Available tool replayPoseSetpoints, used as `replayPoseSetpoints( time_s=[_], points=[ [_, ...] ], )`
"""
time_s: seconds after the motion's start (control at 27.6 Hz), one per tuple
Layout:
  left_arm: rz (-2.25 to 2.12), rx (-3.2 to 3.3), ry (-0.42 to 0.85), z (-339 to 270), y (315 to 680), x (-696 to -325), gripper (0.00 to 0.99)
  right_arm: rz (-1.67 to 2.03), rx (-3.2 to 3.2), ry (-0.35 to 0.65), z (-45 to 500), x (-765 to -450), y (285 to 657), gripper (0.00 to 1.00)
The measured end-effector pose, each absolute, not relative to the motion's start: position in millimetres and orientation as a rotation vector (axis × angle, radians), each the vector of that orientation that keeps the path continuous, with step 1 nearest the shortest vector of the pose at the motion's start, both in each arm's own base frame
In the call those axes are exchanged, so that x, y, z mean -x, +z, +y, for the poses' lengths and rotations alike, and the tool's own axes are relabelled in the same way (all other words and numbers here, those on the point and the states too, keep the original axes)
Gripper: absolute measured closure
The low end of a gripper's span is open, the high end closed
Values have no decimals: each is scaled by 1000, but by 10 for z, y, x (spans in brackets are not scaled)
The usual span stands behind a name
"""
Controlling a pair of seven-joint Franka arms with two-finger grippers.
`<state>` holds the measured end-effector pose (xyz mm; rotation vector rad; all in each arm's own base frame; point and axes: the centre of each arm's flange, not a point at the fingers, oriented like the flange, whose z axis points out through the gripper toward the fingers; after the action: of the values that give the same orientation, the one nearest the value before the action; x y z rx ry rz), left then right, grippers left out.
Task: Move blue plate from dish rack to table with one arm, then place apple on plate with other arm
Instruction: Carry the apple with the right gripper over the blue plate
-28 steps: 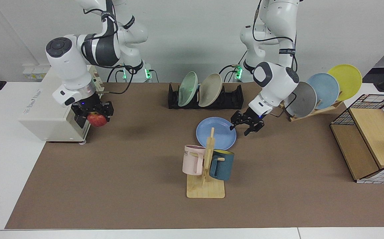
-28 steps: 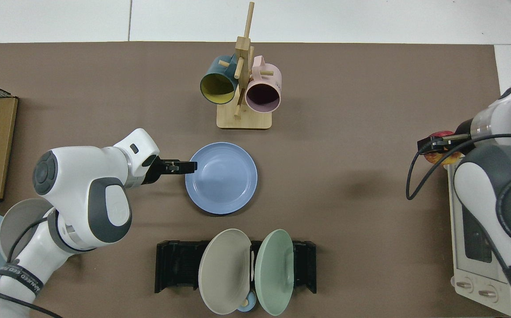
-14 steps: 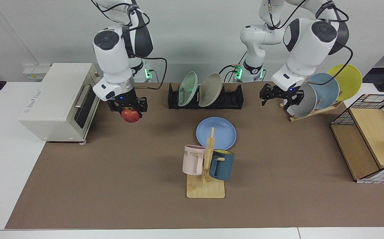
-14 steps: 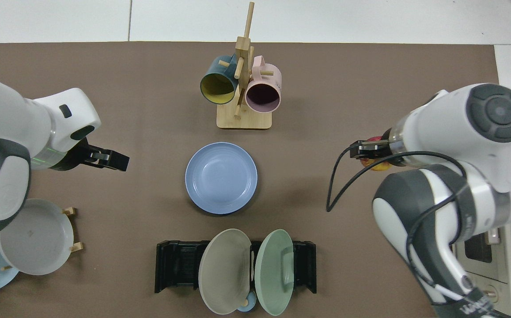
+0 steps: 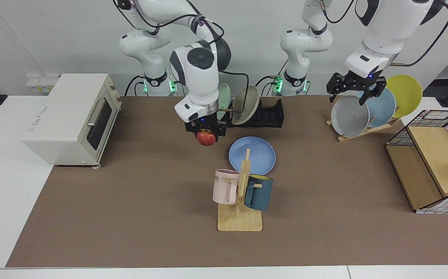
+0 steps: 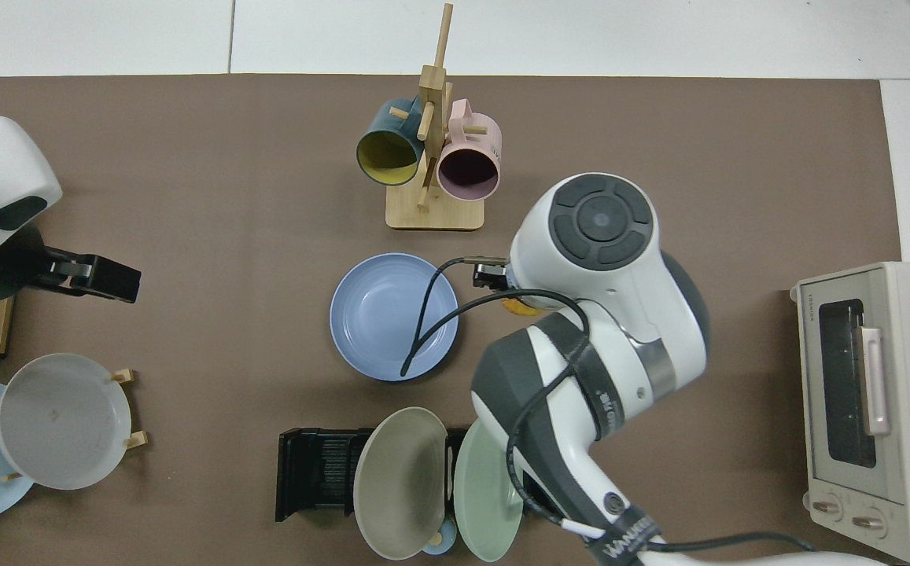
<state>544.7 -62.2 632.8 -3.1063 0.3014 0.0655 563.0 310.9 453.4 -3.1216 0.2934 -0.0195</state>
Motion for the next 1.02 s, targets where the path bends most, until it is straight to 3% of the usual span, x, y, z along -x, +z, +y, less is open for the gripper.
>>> replayPoseSetpoints(
  time_s=[0.44, 0.91, 0.94, 1.02],
  points=[
    [278, 3108, 39, -545, 6462, -5397, 0, 384, 3110, -21, 4258, -5657, 3687, 256],
    [245, 3110, 47, -431, 6553, -5312, 0, 388, 3108, 2, 4817, -5394, 3014, 256],
    [243, 3110, 57, -427, 6555, -5299, 0, 391, 3103, 3, 4821, -5398, 3026, 247],
    [241, 3110, 71, -420, 6567, -5269, 0, 400, 3096, 3, 4818, -5416, 3050, 137]
  ],
)
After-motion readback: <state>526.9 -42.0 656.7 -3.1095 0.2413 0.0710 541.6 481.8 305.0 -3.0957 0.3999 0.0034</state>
